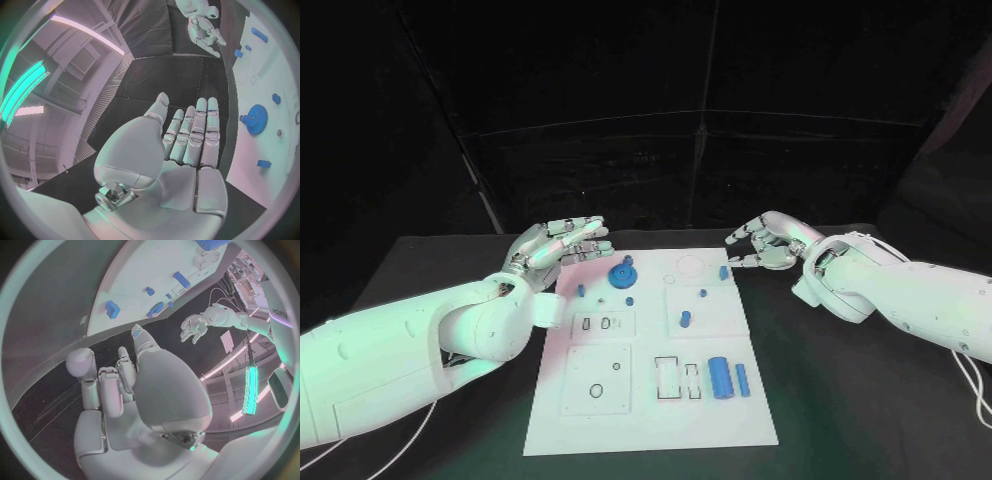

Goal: Assemble the parts on the task board

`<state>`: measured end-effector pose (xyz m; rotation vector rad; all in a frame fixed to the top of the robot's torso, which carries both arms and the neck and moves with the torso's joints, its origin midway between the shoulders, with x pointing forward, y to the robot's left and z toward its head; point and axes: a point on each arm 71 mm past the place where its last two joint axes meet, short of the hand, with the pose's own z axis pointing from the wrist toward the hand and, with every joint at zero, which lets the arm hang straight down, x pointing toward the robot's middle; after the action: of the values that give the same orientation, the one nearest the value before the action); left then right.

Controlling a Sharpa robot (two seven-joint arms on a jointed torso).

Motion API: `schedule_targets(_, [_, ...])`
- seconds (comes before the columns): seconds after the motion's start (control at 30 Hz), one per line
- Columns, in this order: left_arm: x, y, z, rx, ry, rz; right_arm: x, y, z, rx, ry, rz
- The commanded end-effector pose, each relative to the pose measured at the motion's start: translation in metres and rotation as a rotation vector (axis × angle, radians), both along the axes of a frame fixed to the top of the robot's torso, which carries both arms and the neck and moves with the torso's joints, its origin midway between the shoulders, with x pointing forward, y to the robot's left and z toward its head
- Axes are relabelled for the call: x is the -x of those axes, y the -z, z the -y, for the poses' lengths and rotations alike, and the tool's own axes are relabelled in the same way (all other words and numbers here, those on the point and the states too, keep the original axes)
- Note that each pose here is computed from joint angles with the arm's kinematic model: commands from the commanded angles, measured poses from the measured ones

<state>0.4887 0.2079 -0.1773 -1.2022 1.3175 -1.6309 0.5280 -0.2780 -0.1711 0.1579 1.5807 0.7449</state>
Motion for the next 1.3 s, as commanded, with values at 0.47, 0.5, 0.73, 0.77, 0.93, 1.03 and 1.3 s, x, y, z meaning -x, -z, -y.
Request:
schedule_targets(0.47, [-0.0008,0.0002,0.001,0.005,0.013,0.007,0.000,0.025,-0.005,0.050,-0.037,-0.070])
schedule_targets(0.5, [-0.0009,0.0003,0.001,0.005,0.013,0.007,0.000,0.026,-0.006,0.051,-0.034,-0.069])
schedule_targets(0.73, [-0.0011,0.0005,0.002,0.006,0.016,0.006,-0.002,0.031,-0.004,0.053,0.008,-0.057])
schedule_targets(0.77, [-0.0012,0.0006,0.002,0.006,0.015,0.006,-0.003,0.031,-0.004,0.054,0.012,-0.056])
schedule_targets(0.93, [-0.0013,0.0007,0.002,0.006,0.015,0.006,-0.004,0.032,-0.005,0.055,0.020,-0.055])
schedule_targets(1.03, [-0.0014,0.0008,0.002,0.006,0.015,0.006,-0.005,0.034,-0.007,0.055,0.020,-0.060])
schedule_targets(1.3, [-0.0015,0.0008,0.002,0.006,0.016,0.006,-0.007,0.039,-0.009,0.061,0.030,-0.076])
